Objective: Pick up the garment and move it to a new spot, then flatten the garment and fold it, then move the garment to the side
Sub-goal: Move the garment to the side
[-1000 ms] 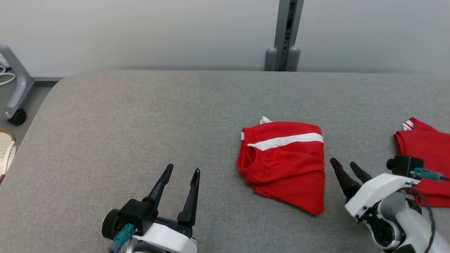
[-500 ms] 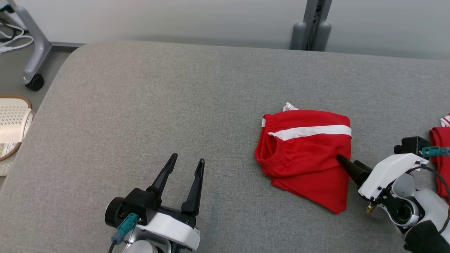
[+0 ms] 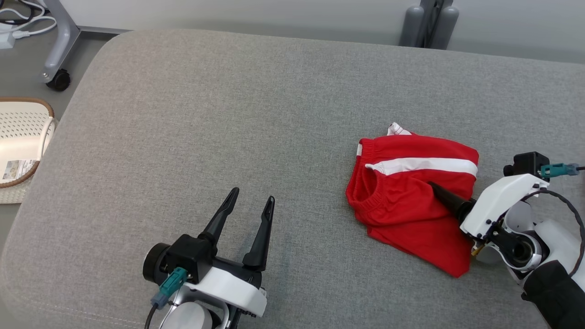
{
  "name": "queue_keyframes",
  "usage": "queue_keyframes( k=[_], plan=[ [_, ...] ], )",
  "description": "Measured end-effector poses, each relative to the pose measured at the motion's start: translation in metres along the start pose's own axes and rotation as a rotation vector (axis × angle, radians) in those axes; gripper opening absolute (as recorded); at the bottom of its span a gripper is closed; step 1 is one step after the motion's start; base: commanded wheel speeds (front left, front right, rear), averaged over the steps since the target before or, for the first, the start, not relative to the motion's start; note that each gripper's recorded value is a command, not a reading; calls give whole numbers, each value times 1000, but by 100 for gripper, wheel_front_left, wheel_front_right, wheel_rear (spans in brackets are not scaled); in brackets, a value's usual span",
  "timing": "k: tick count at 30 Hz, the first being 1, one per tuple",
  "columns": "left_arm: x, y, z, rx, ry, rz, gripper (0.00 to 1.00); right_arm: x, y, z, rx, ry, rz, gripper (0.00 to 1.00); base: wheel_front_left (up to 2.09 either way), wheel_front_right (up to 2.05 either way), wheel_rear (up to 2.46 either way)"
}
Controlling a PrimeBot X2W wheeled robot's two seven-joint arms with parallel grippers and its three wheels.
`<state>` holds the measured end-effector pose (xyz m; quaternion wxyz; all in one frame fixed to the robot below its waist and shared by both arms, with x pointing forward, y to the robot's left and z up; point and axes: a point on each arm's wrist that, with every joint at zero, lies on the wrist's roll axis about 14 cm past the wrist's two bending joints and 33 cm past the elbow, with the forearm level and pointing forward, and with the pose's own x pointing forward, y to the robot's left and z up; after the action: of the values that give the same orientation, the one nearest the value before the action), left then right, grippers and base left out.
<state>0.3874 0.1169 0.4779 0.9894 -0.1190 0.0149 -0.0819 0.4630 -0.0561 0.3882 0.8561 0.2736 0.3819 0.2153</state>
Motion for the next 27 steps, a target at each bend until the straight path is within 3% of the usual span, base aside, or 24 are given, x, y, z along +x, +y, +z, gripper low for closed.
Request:
queue_keyframes(
  k=[2,3,4,6,8,20,27],
  plan=[
    [0,1,-1,-1,3,3,100,3,3,-1,-9,8,8,100,0,0,0],
    [0,1,-1,-1,4,4,100,4,5,-2,-9,10,12,91,0,0,0],
    [0,1,-1,-1,4,4,100,6,6,-2,-14,13,14,51,0,0,0],
    [1,1,-1,-2,3,4,100,8,8,-5,-19,22,19,30,0,0,0],
    [1,1,-1,-2,2,5,100,9,10,-7,-33,28,21,0,0,0,0],
    [-2,-4,6,-3,-15,-7,100,-7,8,1,-146,8,-5,0,0,0,0],
    [-9,-12,12,-15,-36,-19,100,-34,-6,15,-289,10,-67,0,0,0,0]
  ],
)
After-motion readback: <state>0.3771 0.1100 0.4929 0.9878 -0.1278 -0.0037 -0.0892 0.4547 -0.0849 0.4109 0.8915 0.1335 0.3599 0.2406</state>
